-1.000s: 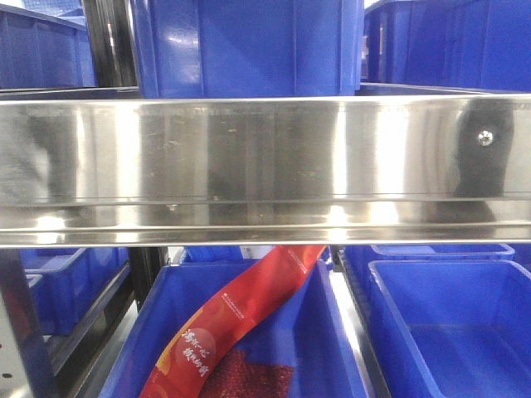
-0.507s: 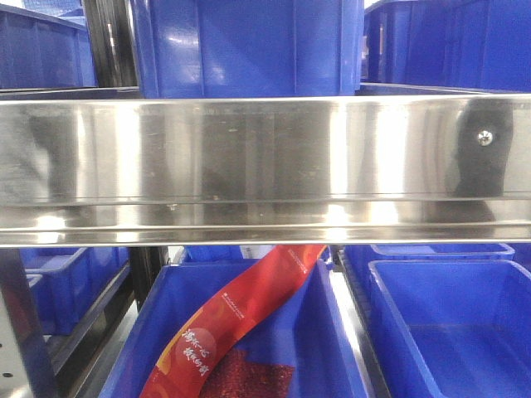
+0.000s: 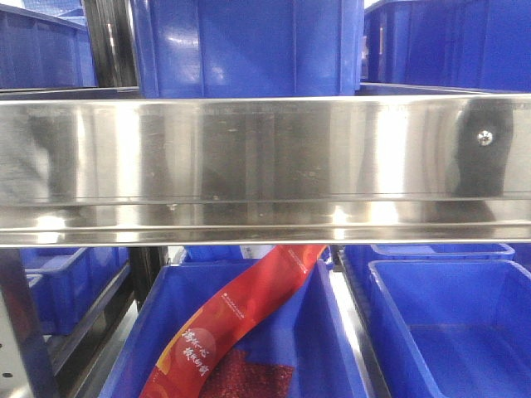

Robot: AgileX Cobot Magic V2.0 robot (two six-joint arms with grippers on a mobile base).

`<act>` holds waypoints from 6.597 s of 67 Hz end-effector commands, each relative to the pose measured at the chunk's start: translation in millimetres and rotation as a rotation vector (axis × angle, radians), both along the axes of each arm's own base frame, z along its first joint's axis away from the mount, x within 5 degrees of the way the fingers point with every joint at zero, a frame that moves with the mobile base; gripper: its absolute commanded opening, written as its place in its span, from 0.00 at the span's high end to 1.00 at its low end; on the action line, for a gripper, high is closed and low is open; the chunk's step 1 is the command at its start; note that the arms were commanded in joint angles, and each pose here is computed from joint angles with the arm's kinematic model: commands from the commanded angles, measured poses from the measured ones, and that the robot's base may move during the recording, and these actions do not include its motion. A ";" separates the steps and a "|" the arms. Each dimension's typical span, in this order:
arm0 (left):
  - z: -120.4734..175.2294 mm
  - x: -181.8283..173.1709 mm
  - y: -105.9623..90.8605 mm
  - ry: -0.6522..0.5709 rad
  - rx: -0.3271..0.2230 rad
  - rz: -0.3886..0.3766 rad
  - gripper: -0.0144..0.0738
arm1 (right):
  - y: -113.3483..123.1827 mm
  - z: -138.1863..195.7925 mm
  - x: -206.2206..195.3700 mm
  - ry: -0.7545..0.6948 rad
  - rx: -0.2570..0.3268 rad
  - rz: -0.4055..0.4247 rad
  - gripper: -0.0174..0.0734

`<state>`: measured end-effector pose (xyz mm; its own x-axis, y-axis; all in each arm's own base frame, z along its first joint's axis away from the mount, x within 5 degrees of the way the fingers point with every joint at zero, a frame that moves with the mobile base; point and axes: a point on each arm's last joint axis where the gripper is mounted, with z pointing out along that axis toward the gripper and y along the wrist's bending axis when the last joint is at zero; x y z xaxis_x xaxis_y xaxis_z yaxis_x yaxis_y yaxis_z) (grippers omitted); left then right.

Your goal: Move two blue bins to right shelf middle

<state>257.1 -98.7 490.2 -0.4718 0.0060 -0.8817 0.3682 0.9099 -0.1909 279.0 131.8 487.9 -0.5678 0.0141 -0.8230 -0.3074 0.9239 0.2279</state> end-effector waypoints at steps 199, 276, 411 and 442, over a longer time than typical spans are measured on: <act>-165.8 -180.9 74.8 -0.253 0.006 0.141 0.96 | -90.6 -187.0 -170.8 -0.269 -0.134 -0.011 0.98; -155.8 -225.9 89.2 -0.493 -0.037 0.161 0.96 | -123.1 -169.5 -244.4 -0.661 0.048 -0.052 0.99; -278.1 -201.6 89.3 -0.548 -0.005 0.271 0.96 | -123.0 -169.0 -244.5 -0.667 0.051 -0.051 0.99; -278.1 -201.6 89.3 -0.548 -0.005 0.271 0.96 | -123.4 -202.5 -234.0 -0.639 -0.084 -0.204 0.99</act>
